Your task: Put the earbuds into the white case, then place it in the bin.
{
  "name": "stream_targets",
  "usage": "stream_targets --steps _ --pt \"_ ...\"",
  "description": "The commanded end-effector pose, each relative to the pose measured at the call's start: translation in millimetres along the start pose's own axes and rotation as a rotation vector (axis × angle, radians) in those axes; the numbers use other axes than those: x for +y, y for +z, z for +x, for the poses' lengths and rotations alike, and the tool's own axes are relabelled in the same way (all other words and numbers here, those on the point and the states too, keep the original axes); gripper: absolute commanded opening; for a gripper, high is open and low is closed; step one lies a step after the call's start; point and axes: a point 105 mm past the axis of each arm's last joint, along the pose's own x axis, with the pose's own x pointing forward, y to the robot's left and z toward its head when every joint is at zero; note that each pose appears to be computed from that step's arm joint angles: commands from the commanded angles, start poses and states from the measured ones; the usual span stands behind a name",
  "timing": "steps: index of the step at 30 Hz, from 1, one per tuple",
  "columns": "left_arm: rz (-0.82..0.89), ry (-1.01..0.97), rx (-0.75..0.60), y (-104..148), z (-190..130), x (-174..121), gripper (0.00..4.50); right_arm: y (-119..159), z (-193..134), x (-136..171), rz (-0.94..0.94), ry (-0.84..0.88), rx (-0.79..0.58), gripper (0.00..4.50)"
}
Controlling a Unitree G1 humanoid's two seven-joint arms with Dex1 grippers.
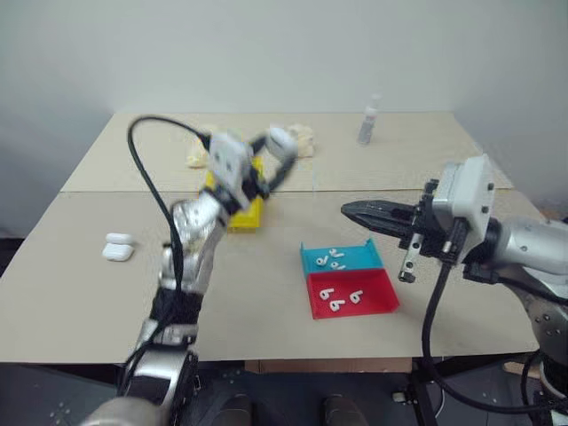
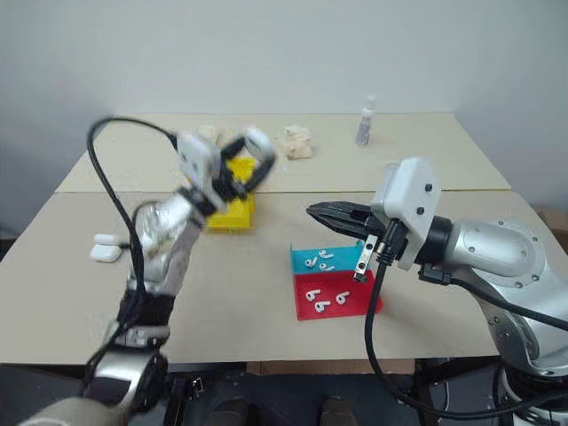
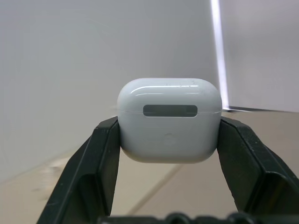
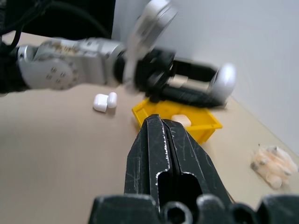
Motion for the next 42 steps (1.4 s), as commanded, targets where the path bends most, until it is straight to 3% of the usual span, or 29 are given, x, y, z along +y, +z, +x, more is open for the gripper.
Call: stream_targets --steps 1,8,12,13,19,24,33,38,42 --pt "0.059 0.173 0.095 -21 -1 28 2.78 2 -3 -3 -0.016 -0.035 -0.006 0.01" --pt "0.169 0.283 0.295 -71 6 39 2.78 -6 1 -4 0.004 -0.04 0.02 0.01" --pt "0.13 0.283 0.336 -84 8 37 4.13 -9 0 -4 0.005 -0.047 0.035 0.0" --pt "0.145 0.279 0.317 -82 9 35 4.44 -9 0 -4 0.005 -0.049 0.037 0.0" --pt "0.108 0.192 0.199 -60 10 26 4.48 -12 -6 -3 -0.001 -0.052 0.065 0.0" --pt "-0.03 -0.18 0.057 -29 -28 2 4.48 -27 -28 -2 -0.013 -0.019 0.171 0.0" --pt "0.052 -0.568 0.208 -21 -110 -9 4.48 -57 -80 -4 -0.083 0.096 0.39 0.0" --pt "0.089 -0.687 0.29 -14 -143 -6 4.48 -65 -101 -12 -0.097 0.108 0.448 0.0" --pt "0.081 -0.698 0.3 -12 -151 -5 4.48 -72 -102 -14 -0.092 0.109 0.463 0.0"
